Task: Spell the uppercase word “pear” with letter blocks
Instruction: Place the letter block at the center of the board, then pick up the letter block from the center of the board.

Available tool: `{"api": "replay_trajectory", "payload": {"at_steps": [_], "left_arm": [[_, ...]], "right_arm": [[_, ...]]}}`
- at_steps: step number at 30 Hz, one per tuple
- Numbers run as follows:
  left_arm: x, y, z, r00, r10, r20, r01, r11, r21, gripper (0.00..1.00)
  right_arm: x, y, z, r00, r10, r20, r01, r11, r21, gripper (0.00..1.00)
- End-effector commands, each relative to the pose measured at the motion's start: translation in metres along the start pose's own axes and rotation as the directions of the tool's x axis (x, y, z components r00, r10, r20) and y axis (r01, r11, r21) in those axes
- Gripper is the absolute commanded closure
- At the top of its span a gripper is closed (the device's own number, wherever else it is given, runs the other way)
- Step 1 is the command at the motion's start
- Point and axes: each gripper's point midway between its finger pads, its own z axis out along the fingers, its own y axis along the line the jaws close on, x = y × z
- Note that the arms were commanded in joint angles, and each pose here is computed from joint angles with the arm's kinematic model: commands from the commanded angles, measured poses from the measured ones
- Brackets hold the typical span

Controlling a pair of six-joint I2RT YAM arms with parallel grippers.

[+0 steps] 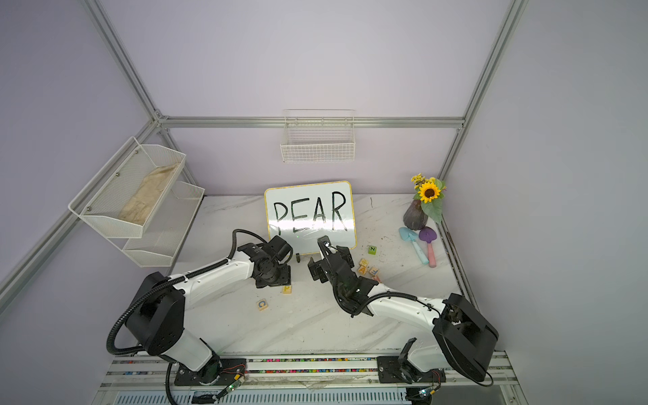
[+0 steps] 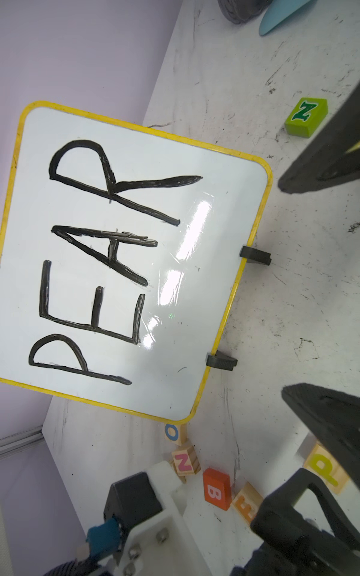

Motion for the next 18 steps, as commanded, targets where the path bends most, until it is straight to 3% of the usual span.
{"api": "replay_trajectory", "payload": {"at_steps": [1,6,12,18], "left_arm": [[-0.032,0.003,-0.028,0.994,-0.049,0.101,0.047,0.999,0.026,0.27],[-0.04,0.023,-0.025,0.993,-0.035,0.114,0.036,0.999,-0.004,0.27],[-0.035,0.042,-0.01,0.983,0.127,0.133,-0.122,0.991,-0.049,0.3],[-0.028,0.054,0.007,0.983,0.139,0.12,-0.138,0.99,-0.017,0.3]], "right_arm": [[-0.016,0.001,0.001,0.999,0.033,0.038,-0.033,0.999,-0.006,0.03],[-0.018,0.003,0.001,0.998,0.041,0.041,-0.04,0.999,-0.02,0.03],[-0.009,0.012,0.01,0.999,0.04,0.004,-0.04,0.998,-0.046,0.03],[-0.009,0.018,0.016,0.999,0.042,-0.009,-0.043,0.997,-0.062,0.03]]}}
